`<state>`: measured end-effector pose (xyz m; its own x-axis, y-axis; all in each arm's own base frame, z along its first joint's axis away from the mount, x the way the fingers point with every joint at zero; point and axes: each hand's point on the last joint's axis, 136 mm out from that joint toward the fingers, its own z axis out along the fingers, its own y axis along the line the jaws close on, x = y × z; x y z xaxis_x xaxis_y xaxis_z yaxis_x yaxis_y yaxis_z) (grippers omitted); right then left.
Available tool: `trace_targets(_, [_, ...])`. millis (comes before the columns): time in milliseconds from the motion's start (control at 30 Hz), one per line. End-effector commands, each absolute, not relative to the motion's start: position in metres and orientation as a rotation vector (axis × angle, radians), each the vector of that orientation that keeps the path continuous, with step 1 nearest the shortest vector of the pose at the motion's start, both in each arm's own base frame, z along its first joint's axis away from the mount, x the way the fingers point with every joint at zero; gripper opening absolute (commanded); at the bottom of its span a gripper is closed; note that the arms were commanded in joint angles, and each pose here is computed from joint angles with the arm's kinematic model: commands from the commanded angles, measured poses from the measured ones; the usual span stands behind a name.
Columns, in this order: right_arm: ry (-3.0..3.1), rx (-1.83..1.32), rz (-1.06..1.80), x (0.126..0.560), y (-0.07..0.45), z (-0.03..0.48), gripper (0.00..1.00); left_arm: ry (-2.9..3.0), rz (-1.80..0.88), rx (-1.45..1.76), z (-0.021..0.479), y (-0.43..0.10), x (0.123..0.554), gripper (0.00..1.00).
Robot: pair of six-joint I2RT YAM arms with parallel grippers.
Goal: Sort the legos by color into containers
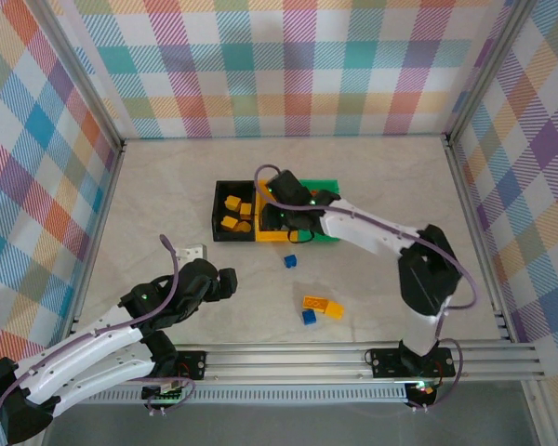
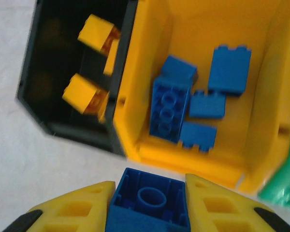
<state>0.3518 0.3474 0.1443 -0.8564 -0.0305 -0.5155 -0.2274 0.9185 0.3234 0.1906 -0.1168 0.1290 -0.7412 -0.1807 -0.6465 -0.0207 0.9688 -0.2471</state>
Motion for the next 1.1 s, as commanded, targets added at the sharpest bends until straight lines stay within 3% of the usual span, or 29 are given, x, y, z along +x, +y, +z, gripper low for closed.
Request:
trace_targets(0, [2.580, -0.219, 0.401, 0.376, 0.344, 0.131, 0.33, 2.429, -0.294, -0.149, 0.122, -0.116, 0.185, 1.00])
trace_targets(167, [2.581, -0.193, 0.347, 0.402, 0.350, 0.131, 0.41, 2.455, -0.308, -0.147, 0.119, -0.116, 0.180, 1.00])
trace_targets(300, [2.553, -0.202, 0.372, 0.406, 0.352, 0.146, 0.62, 2.456, -0.312, -0.141, 0.124, -0.116, 0.180, 1.00])
trace_targets(433, [2.516, -0.225, 0.427, 0.387, 0.345, 0.167, 0.70, 2.443, -0.312, -0.144, 0.129, -0.117, 0.182, 1.00])
trace_targets(567, [2.506, -0.277, 0.491, 0.346, 0.337, 0.173, 0.75, 2.429, -0.303, -0.154, 0.130, -0.116, 0.185, 1.00])
trace_targets(800, [2.622, -0.347, 0.503, 0.277, 0.316, 0.121, 0.80, 2.443, -0.252, -0.157, 0.124, -0.115, 0.188, 1.00])
trace_targets(1067, [2.705, -0.449, 0.383, 0.272, 0.317, 0.062, 0.80, 2.463, -0.243, -0.166, 0.119, -0.119, 0.190, 1.00])
